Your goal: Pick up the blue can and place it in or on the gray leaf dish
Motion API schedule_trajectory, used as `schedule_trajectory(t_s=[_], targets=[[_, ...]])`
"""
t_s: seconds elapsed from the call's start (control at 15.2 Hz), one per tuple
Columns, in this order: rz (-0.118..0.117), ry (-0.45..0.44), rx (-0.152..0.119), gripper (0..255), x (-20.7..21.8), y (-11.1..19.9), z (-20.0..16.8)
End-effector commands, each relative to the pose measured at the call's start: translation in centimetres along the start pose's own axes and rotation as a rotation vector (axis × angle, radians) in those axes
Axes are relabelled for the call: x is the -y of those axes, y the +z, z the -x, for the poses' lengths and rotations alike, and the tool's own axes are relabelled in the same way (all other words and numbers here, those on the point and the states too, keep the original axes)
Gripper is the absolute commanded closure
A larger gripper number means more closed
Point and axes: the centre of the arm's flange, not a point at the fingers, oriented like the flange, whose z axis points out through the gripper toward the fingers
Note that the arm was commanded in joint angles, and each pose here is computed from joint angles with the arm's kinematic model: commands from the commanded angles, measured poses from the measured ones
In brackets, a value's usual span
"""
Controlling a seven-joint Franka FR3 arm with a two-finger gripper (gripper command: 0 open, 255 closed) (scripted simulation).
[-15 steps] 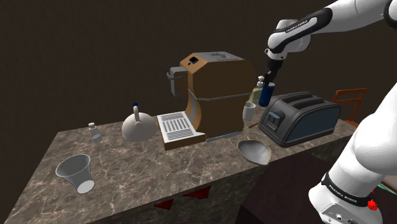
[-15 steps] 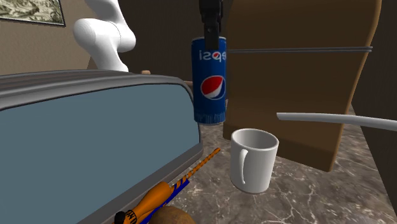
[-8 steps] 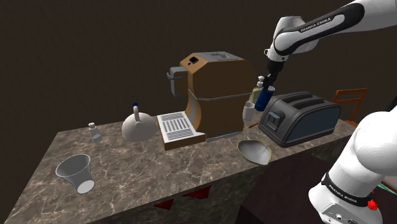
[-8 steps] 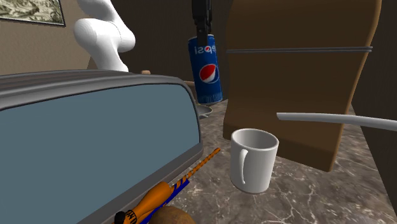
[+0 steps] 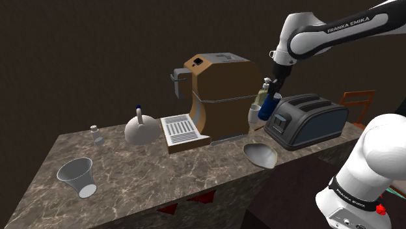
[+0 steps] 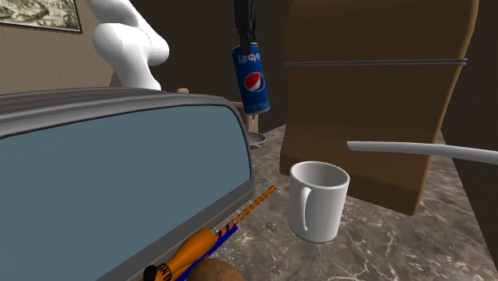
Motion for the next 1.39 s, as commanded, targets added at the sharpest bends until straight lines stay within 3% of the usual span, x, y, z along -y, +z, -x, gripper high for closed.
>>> schedule_trajectory(t_s=[0.0, 0.53, 1.32], targets=[[0.002, 0.002, 0.0, 255, 2.8, -0.9, 1.1], [0.002, 0.002, 0.0, 255, 12.6, -3.0, 4.0], [0.002, 0.002, 0.0, 255, 13.0, 3.3, 4.3]])
